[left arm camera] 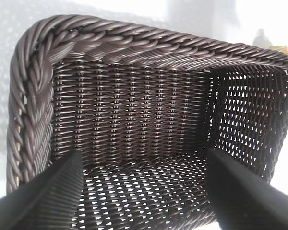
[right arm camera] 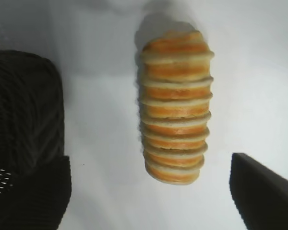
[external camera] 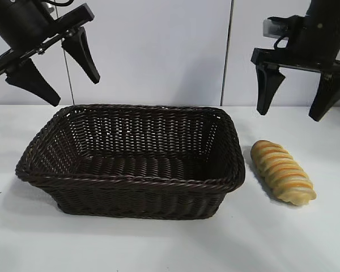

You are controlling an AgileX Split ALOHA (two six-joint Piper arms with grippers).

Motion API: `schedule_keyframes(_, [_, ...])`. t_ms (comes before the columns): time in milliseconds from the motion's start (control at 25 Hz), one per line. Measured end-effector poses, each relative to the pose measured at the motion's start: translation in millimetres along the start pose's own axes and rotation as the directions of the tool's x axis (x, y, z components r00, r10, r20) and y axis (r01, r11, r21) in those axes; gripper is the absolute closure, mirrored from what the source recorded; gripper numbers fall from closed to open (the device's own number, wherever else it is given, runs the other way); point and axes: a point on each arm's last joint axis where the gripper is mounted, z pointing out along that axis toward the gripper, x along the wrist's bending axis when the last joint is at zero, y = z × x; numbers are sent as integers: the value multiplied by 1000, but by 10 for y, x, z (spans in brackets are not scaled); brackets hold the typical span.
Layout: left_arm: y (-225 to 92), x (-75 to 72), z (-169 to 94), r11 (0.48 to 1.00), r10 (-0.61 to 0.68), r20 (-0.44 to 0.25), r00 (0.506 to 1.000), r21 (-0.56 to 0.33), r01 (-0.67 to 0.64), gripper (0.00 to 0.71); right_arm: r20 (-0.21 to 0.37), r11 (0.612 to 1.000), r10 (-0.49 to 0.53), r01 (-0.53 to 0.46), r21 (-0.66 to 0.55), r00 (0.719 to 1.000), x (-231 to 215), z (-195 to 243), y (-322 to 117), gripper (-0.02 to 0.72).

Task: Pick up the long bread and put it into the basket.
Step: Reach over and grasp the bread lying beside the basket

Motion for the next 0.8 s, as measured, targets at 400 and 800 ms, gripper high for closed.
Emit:
schedule_keyframes(400, [0,0,0,1000,1,0,1000,0,-1,192,13,998,-2,1,67,1000,-47,360,69,60])
schedule_keyframes(800, [2,0,0,1000,1,0,1000,-2,-1,192,20,989,11,-14,151,1000,-112,969,137,60])
